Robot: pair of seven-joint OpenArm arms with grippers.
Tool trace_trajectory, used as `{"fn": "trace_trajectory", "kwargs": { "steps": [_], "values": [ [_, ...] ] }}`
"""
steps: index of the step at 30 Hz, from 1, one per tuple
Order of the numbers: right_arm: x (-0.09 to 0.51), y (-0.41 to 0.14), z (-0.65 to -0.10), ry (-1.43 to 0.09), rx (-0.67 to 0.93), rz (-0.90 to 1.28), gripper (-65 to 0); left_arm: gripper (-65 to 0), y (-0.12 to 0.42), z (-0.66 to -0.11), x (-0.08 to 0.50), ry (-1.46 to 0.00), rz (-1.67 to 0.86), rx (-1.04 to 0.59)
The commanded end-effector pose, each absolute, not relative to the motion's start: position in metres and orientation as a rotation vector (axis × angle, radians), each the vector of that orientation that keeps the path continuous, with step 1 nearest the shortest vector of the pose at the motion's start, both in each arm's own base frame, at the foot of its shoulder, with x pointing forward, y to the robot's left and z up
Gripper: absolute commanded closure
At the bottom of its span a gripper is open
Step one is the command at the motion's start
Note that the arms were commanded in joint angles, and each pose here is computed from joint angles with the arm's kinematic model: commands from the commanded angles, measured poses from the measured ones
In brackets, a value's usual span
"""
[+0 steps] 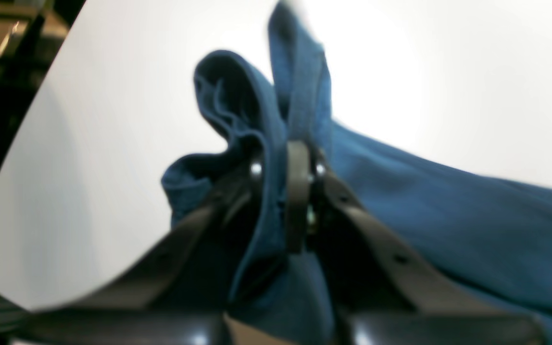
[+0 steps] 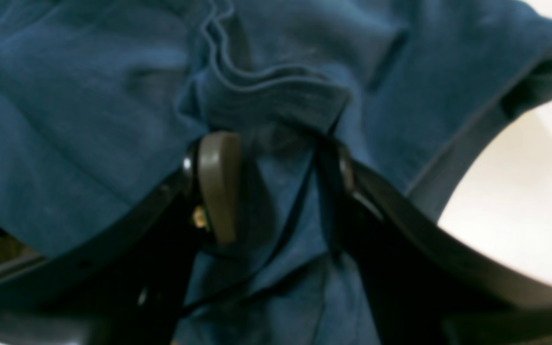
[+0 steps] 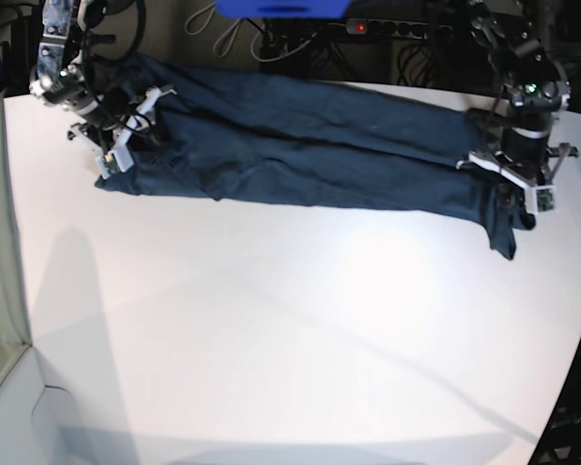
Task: Layout the t-shirt on the table in an organized manner, then fold the t-shirt properly
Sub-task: 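Fold the strip end held by the left gripper toward the right gripper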
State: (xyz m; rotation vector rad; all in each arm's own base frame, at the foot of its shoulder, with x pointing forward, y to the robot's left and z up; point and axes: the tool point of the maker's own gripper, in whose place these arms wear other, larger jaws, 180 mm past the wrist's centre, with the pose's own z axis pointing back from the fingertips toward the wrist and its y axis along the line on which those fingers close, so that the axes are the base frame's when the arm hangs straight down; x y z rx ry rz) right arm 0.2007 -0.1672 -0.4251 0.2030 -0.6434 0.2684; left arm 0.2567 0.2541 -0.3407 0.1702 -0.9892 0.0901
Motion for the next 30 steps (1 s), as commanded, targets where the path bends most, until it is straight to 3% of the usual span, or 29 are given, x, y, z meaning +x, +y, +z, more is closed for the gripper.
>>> {"fn": "trace_trajectory", "kwargs": {
  "steps": [1, 16, 30],
  "values": [
    [0.202, -0.171, -0.422, -0.646, 0.188, 0.278, -27.3, -0.1, 0.243, -0.328, 0.262, -1.035, 0.062, 0.16],
    [0.212, -0.17, -0.418, -0.668, 0.187, 0.281, -27.3, -0.1, 0.04, -0.349, 0.232, -0.951, -0.279, -0.286],
    [0.211, -0.17, -0.418, -0.667, 0.188, 0.282, -27.3, 0.0, -0.005, -0.388, 0.213, -0.835, -0.414, -0.323]
  ]
}}
